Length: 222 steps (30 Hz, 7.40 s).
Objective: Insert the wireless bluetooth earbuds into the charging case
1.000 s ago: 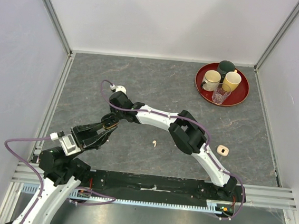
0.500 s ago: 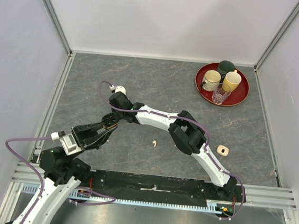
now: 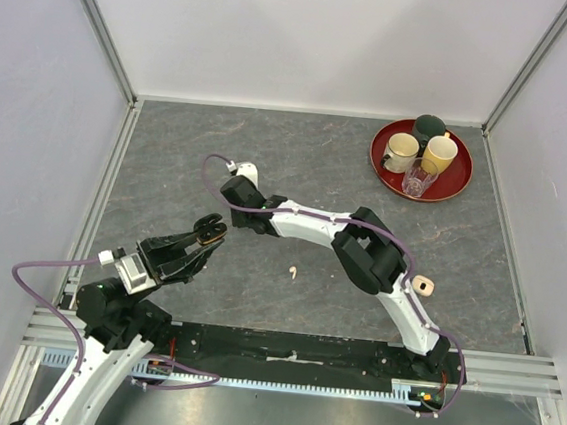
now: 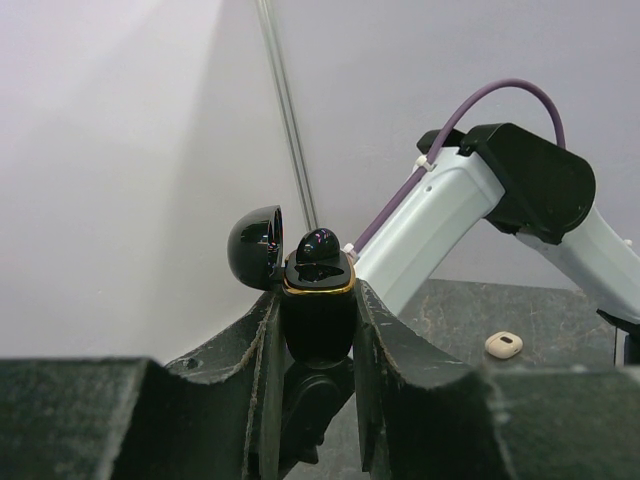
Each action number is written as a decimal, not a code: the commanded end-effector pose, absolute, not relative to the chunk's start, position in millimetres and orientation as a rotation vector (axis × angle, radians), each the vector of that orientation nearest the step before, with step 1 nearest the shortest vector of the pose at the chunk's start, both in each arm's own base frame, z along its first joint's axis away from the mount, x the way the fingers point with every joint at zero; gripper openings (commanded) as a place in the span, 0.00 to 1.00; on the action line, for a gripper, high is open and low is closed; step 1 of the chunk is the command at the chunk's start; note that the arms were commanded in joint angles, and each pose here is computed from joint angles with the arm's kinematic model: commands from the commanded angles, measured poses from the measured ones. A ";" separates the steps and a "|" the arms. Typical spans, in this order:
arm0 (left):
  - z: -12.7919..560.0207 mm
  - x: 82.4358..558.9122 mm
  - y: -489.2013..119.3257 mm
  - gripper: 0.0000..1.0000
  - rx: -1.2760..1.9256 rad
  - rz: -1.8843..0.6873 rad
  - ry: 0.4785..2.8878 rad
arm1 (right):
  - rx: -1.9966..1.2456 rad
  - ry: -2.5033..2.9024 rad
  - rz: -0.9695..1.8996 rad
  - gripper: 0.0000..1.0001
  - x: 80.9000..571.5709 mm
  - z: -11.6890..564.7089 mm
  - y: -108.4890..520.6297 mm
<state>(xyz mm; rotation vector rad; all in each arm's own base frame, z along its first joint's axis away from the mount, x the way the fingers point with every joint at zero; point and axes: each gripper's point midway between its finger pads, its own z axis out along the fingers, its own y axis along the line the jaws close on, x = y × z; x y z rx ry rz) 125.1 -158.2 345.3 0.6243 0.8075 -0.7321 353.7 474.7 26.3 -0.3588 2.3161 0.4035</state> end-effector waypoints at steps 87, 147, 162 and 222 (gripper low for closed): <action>307.8 166.1 -164.5 0.02 0.544 -0.710 0.842 | -0.203 0.694 1.390 0.00 124.7 427.6 370.8; 342.5 157.5 -146.5 0.02 0.415 -0.719 0.709 | -0.145 0.826 1.327 0.00 151.7 396.3 408.5; 338.5 152.9 -154.7 0.02 0.480 -0.727 0.708 | -0.188 0.933 1.160 0.00 165.9 388.2 417.7; 343.9 154.6 -148.0 0.02 0.471 -0.665 0.700 | -0.294 1.153 1.163 0.00 162.8 351.4 449.4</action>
